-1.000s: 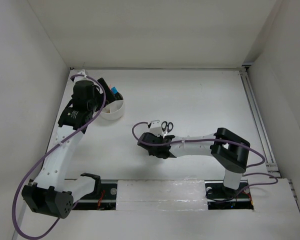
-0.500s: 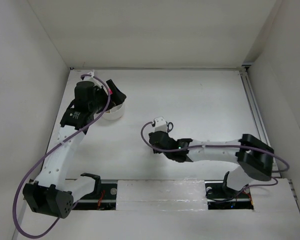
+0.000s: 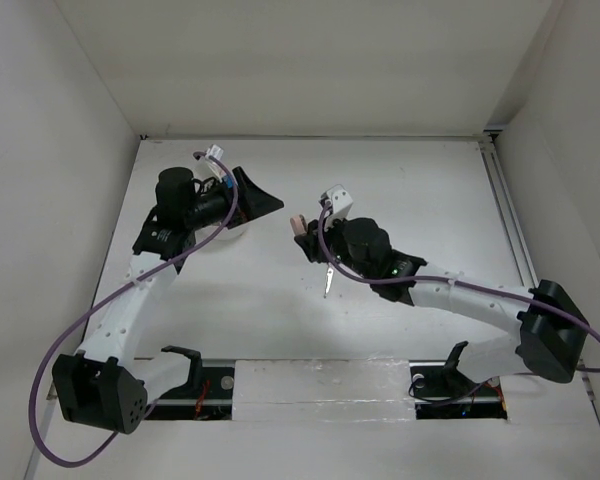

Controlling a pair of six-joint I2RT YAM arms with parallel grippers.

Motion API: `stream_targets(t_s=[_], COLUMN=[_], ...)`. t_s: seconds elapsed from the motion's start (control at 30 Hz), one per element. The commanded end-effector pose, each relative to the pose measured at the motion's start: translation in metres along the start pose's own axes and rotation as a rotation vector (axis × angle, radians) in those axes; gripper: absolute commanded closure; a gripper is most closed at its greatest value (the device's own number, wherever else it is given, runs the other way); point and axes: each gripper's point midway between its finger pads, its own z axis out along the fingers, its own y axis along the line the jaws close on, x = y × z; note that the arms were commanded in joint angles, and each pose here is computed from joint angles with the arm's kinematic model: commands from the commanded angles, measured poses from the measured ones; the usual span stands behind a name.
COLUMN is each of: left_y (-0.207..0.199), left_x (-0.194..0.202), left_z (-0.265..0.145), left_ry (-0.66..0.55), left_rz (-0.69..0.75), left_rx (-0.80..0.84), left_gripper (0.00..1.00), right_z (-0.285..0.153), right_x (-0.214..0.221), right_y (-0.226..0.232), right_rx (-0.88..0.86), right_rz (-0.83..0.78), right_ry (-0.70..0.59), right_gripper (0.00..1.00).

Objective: Sort the stationery into containers
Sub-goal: Pick up the stationery from the center of the board.

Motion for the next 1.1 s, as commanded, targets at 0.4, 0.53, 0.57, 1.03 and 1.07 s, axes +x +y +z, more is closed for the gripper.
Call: stream_targets(t_s=[0.4,0.53,0.57,1.03,1.07], left_y=[-0.014,-0.009,-0.009,0.0,0.003], left_x=[0.008,0.008,0.008,0.01,0.011], left_z=[0.003,0.004,0.004,0.009,0.011], left_ry=[0.024,0.015,0.015,0.025,0.031], left_rz=[0.014,0.007,0.007,0.003,-0.004], left_rx=[0.145,0.126,0.126,0.098,0.092], left_gripper=[0.05,0.11,0.14,0.99,1.0], right_z=[0.021,0.022,0.026,0.037,0.037], right_x=[-0.074,-0.085,-0.08,-0.083,-0.083], right_y=[0.061,0.069,0.069,0.074,0.074], right_rx=[-0.216,-0.212,-0.209,-0.187,-0.187], right_rz=[-0.011,-0.006,-0.007,-0.004,-0.004], right_ry=[-0.182,-0.206,-0.194,-0.2,-0.2], right_gripper=[1.0,1.0,1.0,1.0,1.0])
